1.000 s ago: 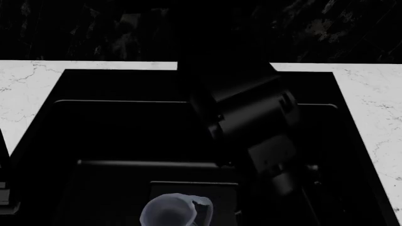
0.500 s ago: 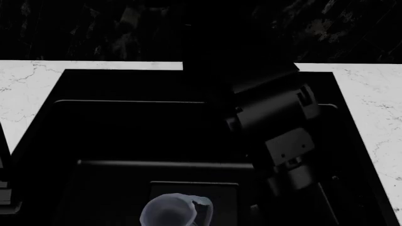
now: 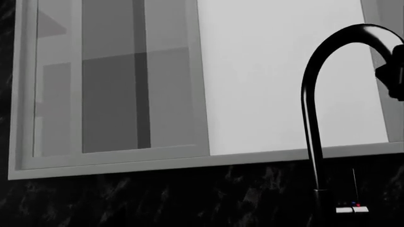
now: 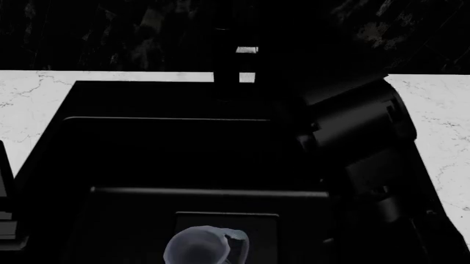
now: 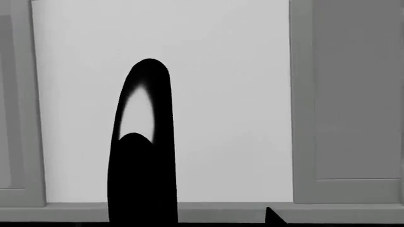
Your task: Turn the sink spout to the right.
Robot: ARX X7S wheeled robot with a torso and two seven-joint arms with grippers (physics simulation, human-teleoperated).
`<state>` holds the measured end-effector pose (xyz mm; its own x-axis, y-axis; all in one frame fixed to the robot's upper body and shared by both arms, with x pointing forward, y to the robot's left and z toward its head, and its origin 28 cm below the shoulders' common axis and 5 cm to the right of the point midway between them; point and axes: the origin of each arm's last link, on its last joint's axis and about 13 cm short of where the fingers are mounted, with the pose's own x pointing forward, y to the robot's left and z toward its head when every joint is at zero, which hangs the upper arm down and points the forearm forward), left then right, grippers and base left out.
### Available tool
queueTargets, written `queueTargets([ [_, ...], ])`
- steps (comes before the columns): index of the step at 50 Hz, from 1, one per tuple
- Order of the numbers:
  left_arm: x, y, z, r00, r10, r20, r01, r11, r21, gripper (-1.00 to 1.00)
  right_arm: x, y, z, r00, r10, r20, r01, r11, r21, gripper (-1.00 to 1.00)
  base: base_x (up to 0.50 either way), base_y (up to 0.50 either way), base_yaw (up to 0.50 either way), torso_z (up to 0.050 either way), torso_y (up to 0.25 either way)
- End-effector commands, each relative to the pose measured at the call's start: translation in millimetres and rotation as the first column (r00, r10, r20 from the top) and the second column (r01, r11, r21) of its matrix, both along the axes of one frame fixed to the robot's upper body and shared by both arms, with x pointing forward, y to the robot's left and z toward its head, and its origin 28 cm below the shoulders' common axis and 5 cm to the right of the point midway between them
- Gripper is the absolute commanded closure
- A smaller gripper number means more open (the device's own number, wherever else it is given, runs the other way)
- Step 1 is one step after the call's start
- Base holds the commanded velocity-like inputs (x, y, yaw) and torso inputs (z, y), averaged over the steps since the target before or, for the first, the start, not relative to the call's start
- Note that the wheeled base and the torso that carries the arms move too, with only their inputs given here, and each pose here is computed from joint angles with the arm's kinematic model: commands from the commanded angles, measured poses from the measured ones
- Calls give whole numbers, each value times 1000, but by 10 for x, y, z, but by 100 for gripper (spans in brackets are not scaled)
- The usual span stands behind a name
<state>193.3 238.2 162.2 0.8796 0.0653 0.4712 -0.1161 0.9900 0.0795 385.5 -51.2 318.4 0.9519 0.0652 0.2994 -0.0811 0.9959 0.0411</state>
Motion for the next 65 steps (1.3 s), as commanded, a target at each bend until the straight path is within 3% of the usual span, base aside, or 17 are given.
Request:
queueTargets([
  [1,1,-5,-2,1000,-1,-2,1,1000,6,-100,16,-119,34,999,-41,-4,41,999,-4,-100,0,0,0,0,0],
  [49,13,-20,-18,1000,-5,-4,5,1000,14,-100,19,-675,-18,966,-249,-66,249,969,-11,-100,0,0,0,0,0],
  [65,12,-20,-13,1000,-4,-5,4,1000,12,-100,29,-701,5,959,-270,-85,268,963,-36,-100,0,0,0,0,0],
])
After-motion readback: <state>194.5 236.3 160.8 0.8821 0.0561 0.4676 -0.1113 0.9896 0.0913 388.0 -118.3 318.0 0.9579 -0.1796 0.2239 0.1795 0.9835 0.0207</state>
